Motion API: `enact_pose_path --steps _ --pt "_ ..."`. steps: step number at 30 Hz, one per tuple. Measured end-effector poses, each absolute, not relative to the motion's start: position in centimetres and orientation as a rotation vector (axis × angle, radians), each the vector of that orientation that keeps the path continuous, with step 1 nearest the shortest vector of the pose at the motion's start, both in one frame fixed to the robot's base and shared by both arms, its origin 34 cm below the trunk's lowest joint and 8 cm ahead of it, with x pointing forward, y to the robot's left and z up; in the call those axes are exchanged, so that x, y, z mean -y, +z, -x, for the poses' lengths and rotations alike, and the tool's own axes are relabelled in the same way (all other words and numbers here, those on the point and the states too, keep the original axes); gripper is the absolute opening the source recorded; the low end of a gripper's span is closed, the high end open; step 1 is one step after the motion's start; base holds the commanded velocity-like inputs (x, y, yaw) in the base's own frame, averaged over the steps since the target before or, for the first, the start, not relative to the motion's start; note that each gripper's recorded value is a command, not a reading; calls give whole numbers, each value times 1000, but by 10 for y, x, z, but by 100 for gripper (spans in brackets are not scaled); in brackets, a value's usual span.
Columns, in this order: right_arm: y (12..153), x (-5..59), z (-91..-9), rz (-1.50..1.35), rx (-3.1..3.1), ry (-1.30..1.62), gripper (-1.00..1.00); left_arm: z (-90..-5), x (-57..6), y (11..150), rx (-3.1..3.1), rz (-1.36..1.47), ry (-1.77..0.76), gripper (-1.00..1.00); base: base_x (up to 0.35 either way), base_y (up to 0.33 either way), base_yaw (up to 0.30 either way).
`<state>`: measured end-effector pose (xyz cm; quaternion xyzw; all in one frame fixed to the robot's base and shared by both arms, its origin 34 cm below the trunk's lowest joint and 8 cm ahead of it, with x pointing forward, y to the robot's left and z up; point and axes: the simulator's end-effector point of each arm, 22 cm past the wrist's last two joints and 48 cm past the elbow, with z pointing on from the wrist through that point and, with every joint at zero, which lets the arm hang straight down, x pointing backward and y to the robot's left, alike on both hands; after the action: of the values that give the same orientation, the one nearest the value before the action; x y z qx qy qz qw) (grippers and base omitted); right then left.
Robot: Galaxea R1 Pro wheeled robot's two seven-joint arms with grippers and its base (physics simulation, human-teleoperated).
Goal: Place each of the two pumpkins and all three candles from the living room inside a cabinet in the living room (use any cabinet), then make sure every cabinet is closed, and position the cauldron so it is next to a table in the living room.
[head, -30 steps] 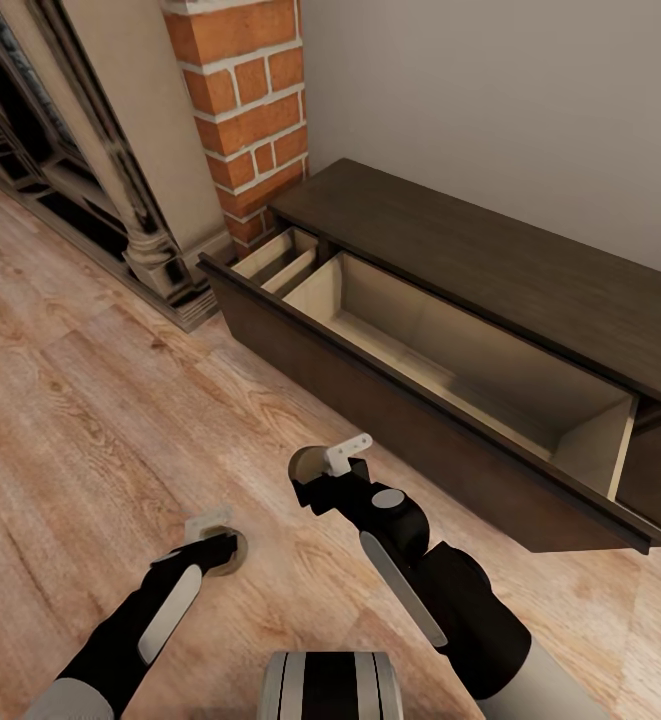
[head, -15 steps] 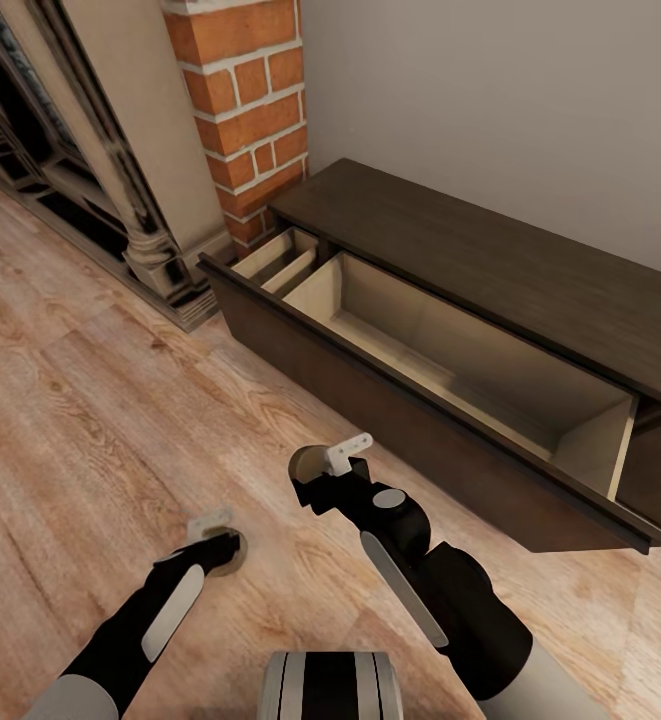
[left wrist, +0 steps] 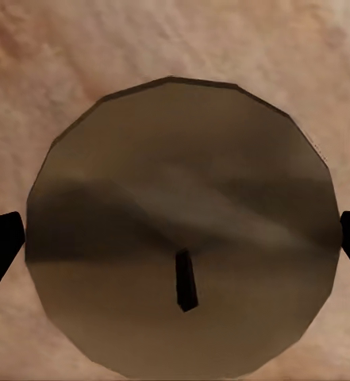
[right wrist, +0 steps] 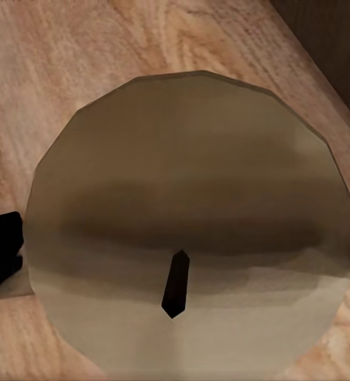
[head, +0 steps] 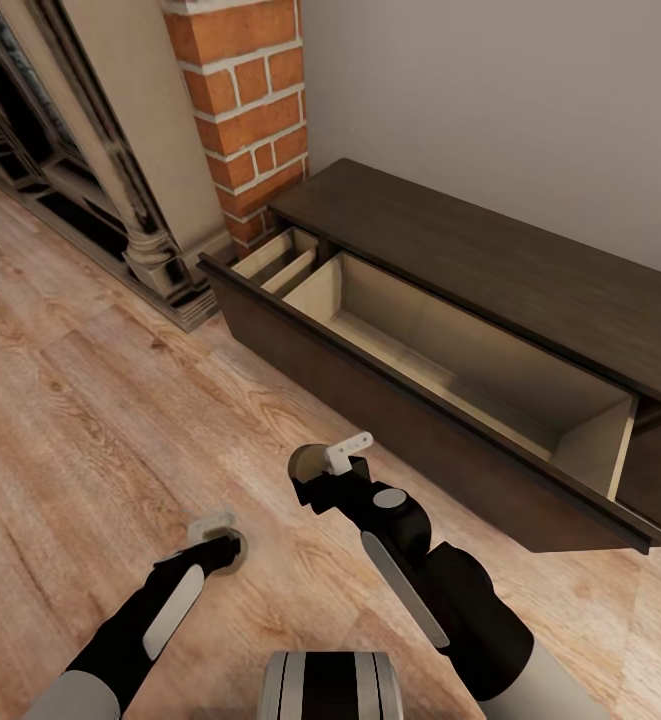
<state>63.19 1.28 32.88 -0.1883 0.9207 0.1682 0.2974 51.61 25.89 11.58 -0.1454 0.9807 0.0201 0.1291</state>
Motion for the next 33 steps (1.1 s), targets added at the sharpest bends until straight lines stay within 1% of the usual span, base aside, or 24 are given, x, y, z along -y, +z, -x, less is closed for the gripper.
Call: enact_pose_path --steps 18,33 --pt "327 -13 -629 500 -2453 450 -100 -519 -264 113 -2837 436 75 -100 0 0 0" --pt "329 -13 -629 496 -2449 453 -100 -538 -259 124 -2795 423 45 -100 0 0 0"
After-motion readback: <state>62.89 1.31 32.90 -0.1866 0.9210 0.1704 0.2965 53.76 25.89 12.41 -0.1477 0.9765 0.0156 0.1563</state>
